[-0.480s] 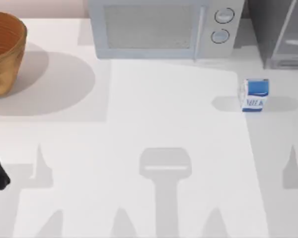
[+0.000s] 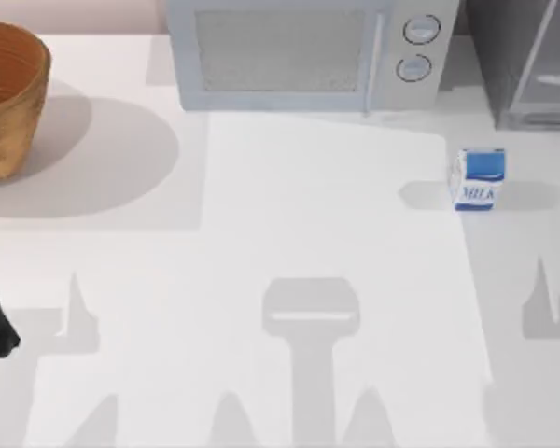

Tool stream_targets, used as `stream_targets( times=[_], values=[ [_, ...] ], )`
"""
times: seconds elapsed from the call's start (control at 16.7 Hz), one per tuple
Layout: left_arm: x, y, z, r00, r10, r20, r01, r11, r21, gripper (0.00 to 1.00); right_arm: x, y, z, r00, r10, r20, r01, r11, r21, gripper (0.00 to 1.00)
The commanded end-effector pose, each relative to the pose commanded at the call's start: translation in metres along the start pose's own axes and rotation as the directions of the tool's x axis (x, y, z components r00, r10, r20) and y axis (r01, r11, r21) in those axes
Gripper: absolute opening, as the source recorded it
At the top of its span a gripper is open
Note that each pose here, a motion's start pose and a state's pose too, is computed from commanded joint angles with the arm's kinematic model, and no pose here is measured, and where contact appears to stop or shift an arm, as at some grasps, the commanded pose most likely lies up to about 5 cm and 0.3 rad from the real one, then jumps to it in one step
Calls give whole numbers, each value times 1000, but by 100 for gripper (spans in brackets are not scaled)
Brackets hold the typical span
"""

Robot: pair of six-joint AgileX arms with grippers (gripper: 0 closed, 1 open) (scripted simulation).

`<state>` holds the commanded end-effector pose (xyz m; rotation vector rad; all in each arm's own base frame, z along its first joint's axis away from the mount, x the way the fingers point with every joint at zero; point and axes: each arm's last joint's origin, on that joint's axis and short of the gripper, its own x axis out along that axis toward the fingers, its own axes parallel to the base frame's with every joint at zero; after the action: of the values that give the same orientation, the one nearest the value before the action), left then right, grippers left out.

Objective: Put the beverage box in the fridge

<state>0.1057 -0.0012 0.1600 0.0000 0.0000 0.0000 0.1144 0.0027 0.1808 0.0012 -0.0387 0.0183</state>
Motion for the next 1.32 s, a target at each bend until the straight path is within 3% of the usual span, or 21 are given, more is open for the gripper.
stream_targets(
  times=[0.42, 0.66, 0.9, 1.32],
  values=[
    [0, 0, 0, 1000, 0, 0, 0, 1000, 0, 100, 50, 14, 34, 999, 10, 51, -10, 1000, -4, 100],
    [0, 0, 0, 1000, 0, 0, 0, 1000, 0, 100, 99, 31, 31, 998, 8, 60, -8, 1000, -3, 100],
    [0, 0, 0, 1000, 0, 0, 0, 1000, 0, 100, 148, 54, -1, 999, 2, 50, -2, 1000, 1, 100],
    [0, 0, 0, 1000, 0, 0, 0, 1000, 0, 100, 189, 93, -106, 1000, -14, 4, 14, 1000, 4, 100]
  ],
)
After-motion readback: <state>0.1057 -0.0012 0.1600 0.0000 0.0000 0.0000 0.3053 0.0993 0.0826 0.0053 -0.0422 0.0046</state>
